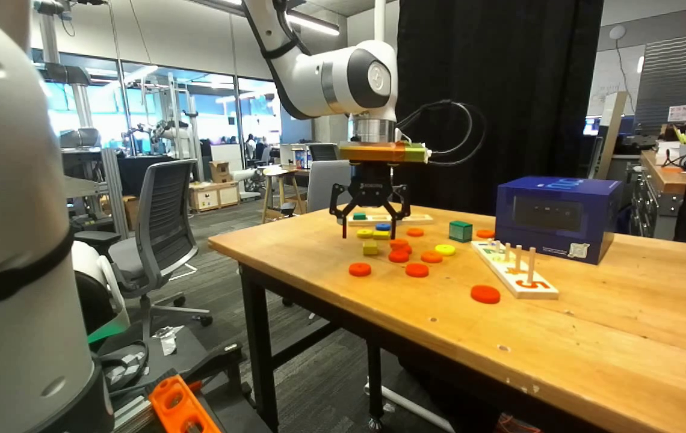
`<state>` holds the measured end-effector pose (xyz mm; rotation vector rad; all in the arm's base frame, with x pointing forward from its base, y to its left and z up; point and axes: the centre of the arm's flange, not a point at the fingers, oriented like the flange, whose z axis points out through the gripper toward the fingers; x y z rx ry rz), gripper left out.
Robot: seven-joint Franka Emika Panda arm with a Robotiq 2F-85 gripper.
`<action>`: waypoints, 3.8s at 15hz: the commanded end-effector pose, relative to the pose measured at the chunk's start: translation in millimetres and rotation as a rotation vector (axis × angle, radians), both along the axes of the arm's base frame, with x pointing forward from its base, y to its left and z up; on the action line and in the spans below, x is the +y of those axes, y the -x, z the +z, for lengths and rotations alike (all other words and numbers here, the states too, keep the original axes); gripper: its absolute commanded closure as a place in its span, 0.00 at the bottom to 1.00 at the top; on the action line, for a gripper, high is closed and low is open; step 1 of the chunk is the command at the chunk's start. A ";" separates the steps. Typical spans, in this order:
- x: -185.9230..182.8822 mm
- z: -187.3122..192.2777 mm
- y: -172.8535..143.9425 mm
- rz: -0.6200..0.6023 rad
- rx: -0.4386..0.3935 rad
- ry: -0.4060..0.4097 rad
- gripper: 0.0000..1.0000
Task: Put a yellow block in the second compartment from the left of the wooden tray
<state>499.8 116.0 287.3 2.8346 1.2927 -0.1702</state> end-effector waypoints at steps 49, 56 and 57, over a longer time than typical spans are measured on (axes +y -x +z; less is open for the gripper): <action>84.9 56.8 -118.3 0.119 -0.120 -0.080 0.81; 116.5 38.2 -158.6 0.145 -0.085 -0.098 0.81; 120.2 33.8 -163.7 0.149 -0.079 -0.103 0.81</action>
